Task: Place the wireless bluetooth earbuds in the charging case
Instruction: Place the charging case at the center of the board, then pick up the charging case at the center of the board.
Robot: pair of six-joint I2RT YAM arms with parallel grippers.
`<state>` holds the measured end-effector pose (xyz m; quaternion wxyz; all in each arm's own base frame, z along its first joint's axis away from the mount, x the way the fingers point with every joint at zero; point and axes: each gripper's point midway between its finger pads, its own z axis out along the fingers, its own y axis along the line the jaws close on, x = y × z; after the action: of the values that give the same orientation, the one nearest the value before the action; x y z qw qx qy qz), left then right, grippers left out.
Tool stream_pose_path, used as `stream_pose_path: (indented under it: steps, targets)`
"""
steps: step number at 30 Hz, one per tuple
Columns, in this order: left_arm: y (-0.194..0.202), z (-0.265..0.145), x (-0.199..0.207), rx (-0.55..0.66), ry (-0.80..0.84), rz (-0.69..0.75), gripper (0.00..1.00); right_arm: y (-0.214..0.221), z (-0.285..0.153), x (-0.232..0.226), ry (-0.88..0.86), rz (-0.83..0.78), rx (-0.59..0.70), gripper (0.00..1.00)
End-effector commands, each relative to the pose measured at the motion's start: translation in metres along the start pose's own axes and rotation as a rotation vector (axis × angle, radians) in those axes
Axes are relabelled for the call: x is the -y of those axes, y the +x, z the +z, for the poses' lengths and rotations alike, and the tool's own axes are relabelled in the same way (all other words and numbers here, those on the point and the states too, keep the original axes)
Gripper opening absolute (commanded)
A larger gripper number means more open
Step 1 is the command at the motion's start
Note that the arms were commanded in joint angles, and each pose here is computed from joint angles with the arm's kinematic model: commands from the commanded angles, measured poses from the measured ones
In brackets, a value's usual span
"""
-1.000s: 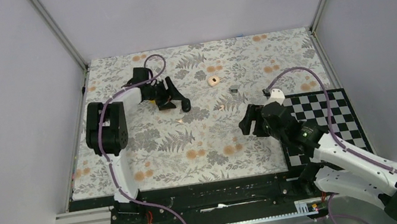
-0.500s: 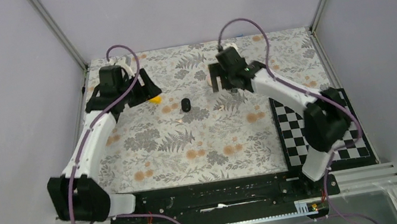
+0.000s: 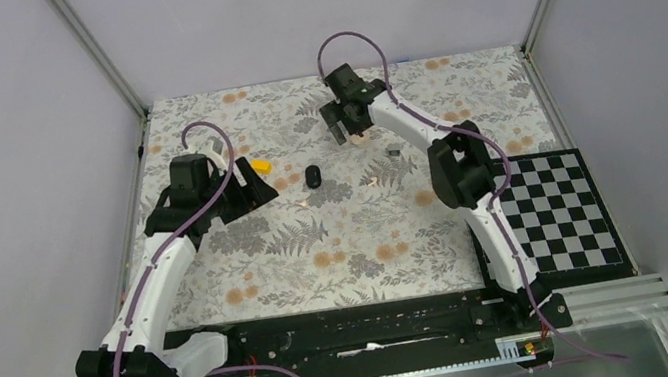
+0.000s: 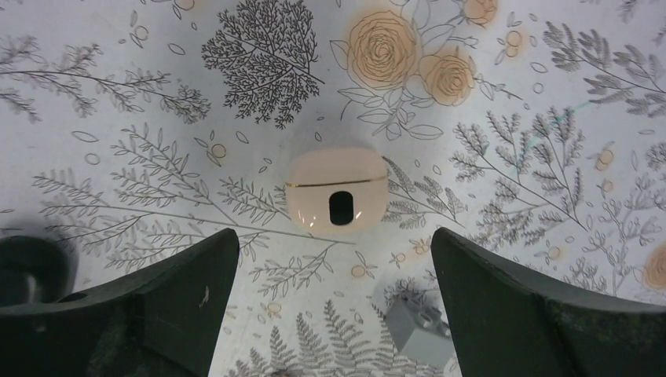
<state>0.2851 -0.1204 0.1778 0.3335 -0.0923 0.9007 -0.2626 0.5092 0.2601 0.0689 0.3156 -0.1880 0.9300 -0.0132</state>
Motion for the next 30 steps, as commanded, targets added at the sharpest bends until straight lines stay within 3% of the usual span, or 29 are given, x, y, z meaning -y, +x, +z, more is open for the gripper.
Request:
stream_pose_path:
  steps: [1, 10, 30]
  targets:
    - [-0.009, -0.006, 0.020, 0.010, 0.087, 0.044, 0.78, 0.004, 0.007, 0.003, -0.003, -0.086, -0.055, 1.00]
    - [-0.007, -0.004, 0.018, 0.001, 0.086, 0.061, 0.78, 0.015, 0.026, -0.003, -0.073, -0.070, -0.087, 0.98]
    - [0.004, 0.002, 0.018, -0.067, 0.111, 0.070, 0.78, 0.017, 0.051, -0.002, -0.124, -0.032, -0.085, 0.69]
